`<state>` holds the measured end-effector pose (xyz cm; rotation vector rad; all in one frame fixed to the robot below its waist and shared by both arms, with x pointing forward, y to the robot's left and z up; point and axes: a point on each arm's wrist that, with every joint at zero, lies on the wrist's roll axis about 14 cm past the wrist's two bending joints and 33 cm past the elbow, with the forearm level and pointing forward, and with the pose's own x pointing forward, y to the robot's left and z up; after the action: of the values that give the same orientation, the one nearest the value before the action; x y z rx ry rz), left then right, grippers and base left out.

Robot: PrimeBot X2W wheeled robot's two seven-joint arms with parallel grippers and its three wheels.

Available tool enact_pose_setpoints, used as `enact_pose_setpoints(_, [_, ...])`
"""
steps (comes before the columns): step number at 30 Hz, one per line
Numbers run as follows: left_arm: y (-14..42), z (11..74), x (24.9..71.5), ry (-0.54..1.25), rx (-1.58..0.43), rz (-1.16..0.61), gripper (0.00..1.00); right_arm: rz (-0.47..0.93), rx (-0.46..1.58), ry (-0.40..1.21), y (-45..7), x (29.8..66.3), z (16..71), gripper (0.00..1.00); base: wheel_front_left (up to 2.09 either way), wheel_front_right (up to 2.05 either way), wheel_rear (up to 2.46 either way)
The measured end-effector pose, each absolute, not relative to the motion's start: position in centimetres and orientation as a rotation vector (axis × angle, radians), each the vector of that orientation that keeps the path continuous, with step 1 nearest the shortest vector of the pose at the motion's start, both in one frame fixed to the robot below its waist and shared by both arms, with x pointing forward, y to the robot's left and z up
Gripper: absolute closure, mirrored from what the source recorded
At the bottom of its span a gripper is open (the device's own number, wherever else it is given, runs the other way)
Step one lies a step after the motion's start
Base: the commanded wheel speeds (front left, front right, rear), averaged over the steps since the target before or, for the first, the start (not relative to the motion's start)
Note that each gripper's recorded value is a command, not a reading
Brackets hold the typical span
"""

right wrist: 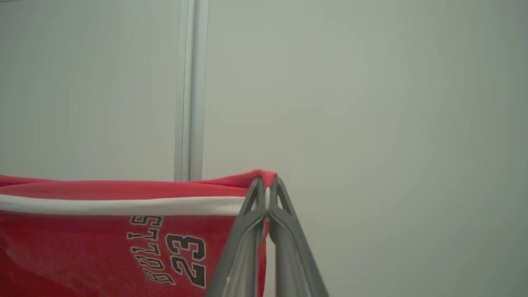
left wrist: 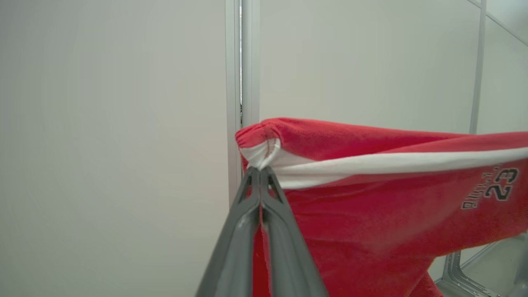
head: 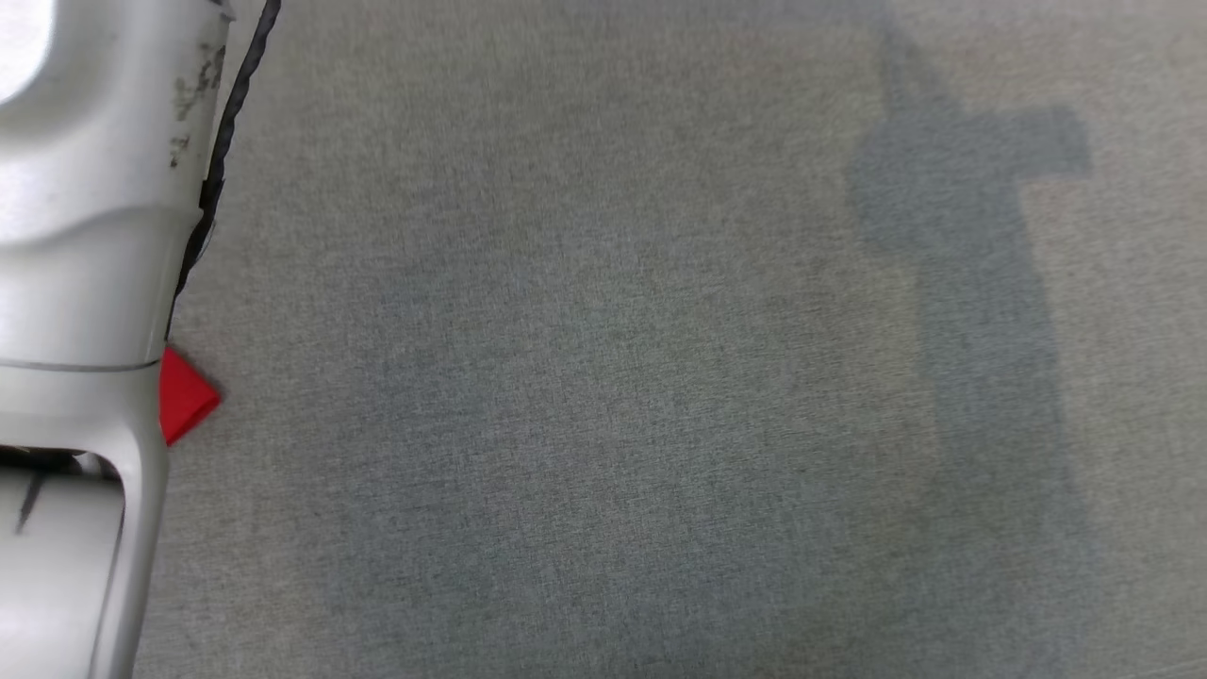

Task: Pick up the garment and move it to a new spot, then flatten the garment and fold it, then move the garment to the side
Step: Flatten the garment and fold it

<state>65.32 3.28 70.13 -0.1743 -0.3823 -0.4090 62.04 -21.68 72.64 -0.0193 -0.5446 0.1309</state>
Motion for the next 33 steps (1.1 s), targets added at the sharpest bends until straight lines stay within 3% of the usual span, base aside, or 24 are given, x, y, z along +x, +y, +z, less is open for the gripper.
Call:
enact_pose_setpoints(6, [2.1,60.5,66.9,-0.24,-0.075,-0.438,1.0,0.151,0.016,-0.294,-20.3,65.3,61.2,1.0,0.0,0.0,0.0])
enact_pose_setpoints(13, [2.3,48.2,62.6,0.023,0.034,-0.492,1.0,0.18,0.047,0.02,-18.7,62.7,48.8,1.0,0.0,0.0,0.0])
enact_pose_setpoints(25, [4.4,43.0,53.2,0.185,0.105,-0.545,1.0,0.209,0.018,0.262,-19.6,53.6,42.6,1.0,0.0,0.0,0.0])
enact_pose_setpoints(33, [3.1,42.8,46.8,0.207,0.174,-0.634,1.0,0.205,0.007,0.37,-21.9,48.4,42.9,1.0,0.0,0.0,0.0])
